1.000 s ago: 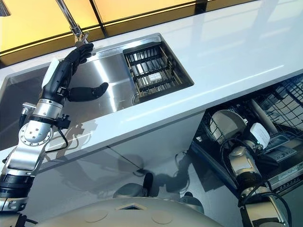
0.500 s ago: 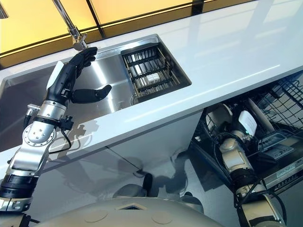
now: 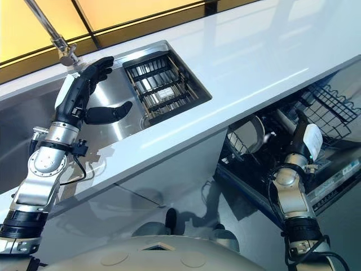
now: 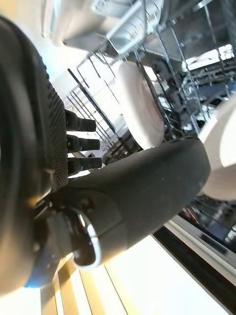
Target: Pick up plates and place into dishwasher.
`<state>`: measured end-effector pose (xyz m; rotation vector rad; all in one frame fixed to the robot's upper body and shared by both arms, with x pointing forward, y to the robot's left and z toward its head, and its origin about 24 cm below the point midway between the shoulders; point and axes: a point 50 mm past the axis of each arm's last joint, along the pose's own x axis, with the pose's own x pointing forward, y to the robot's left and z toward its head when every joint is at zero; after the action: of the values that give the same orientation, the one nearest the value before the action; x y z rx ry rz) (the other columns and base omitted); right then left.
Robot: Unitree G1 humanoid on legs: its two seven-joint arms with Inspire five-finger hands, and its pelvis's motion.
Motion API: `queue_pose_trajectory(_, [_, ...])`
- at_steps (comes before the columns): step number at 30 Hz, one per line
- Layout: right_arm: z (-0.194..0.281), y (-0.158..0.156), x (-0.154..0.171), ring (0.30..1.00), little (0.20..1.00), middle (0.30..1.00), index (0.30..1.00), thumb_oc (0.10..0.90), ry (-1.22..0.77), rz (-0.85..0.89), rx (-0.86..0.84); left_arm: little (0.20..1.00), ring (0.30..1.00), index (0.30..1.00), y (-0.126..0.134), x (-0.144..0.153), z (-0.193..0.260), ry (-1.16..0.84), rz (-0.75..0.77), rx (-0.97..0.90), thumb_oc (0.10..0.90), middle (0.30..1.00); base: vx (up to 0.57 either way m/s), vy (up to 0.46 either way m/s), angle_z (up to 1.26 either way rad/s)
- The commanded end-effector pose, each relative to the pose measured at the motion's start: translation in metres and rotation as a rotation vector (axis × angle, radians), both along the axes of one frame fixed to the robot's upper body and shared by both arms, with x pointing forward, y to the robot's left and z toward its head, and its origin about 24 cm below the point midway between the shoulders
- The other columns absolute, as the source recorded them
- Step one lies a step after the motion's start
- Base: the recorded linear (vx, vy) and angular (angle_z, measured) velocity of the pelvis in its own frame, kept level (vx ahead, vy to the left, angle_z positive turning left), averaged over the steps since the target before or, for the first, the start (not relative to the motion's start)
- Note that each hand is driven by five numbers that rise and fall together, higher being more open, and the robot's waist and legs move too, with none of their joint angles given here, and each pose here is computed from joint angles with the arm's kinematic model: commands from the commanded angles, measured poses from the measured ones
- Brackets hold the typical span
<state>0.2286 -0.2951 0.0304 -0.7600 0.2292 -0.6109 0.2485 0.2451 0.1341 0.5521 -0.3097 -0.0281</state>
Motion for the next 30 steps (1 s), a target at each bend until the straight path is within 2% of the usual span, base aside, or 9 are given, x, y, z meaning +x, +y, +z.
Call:
queue_pose_trajectory(1, [0.063,0.010,0.020,0.900,0.900,0.900,0.900,0.800,-0.359,0.117,0.021,0.900,0.900,0.900,0.022,-0.006,0.042,-0.259,0.083,-0.051,0.800,0.900,-0.06,-0.011,-0.16])
queue_pose_trajectory(7, [0.070,0.021,0.012,0.900,0.900,0.900,0.900,0.800,-0.557,0.135,0.221,0.900,0.900,0.900,0.034,-0.011,0.032,-0.247,0.145,-0.100,0.800,0.900,-0.04,-0.011,-0.09])
queue_pose_trajectory(12, [0.060,0.013,0.002,0.900,0.900,0.900,0.900,0.800,-0.619,0.077,0.378,0.900,0.900,0.900,0.052,-0.019,0.023,-0.219,0.214,-0.103,0.800,0.900,-0.02,-0.009,-0.07])
queue_pose_trajectory(17, [0.033,0.005,-0.008,0.900,0.900,0.900,0.900,0.800,-0.623,-0.044,0.571,0.900,0.900,0.900,0.065,-0.027,0.014,-0.196,0.271,-0.121,0.800,0.900,0.01,-0.012,-0.09])
queue_pose_trajectory(20, [0.013,0.000,-0.014,0.900,0.900,0.900,0.900,0.800,-0.673,-0.199,0.712,0.900,0.900,0.900,0.067,-0.027,0.008,-0.176,0.294,-0.131,0.800,0.900,0.00,-0.012,0.00])
queue_pose_trajectory(26, [-0.004,0.000,-0.020,0.900,0.900,0.900,0.900,0.800,-0.762,-0.391,0.769,0.900,0.900,0.900,0.068,-0.023,0.001,-0.142,0.302,-0.143,0.800,0.900,0.02,-0.043,0.02])
queue_pose_trajectory(30, [-0.023,0.005,-0.020,0.900,0.900,0.900,0.900,0.800,-0.686,-0.392,0.813,0.900,0.900,0.900,0.068,-0.024,0.000,-0.123,0.294,-0.140,0.800,0.900,0.06,-0.029,0.05])
